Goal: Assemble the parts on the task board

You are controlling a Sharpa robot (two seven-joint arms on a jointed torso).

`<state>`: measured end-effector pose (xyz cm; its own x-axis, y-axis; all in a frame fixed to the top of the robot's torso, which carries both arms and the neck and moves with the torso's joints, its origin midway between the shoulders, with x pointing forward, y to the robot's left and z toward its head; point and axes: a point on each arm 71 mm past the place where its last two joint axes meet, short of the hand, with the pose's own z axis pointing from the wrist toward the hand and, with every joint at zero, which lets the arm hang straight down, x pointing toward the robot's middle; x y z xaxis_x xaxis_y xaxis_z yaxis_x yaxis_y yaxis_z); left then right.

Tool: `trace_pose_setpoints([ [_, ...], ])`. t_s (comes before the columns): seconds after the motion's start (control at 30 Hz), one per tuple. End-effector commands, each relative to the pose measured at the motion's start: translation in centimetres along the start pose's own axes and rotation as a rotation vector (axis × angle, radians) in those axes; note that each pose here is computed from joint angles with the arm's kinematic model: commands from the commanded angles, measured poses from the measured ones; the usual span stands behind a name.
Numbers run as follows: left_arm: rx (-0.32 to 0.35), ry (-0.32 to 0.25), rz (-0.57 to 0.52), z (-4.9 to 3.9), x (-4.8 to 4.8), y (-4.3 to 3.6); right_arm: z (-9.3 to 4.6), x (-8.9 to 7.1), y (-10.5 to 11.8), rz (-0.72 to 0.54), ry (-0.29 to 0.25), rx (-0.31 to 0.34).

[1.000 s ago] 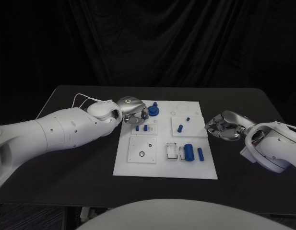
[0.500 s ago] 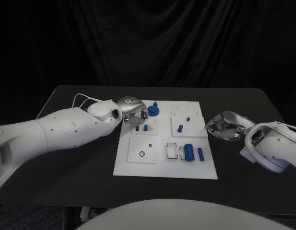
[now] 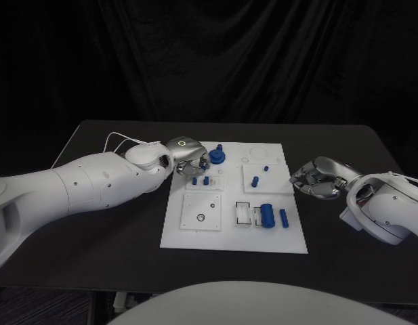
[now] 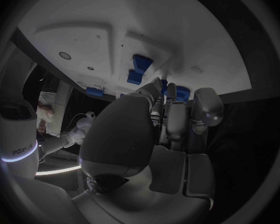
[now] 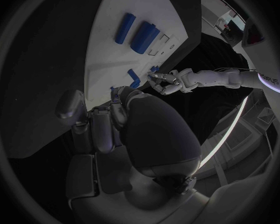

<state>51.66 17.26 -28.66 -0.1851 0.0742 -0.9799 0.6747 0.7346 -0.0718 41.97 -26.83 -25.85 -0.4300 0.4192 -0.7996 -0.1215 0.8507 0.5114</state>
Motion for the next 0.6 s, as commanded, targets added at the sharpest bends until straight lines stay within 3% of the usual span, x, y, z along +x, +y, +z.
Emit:
trace_pose_setpoints([
  [0.03, -0.003, 0.015, -0.005, 0.07, 0.25, -0.04, -0.08, 0.08, -0.07, -0.001, 0.006, 0.007],
  [0.6, -0.020, 0.041, -0.009, -0.03, 0.62, 0.27, -0.09, 0.09, -0.06, -0.001, 0.007, 0.006],
])
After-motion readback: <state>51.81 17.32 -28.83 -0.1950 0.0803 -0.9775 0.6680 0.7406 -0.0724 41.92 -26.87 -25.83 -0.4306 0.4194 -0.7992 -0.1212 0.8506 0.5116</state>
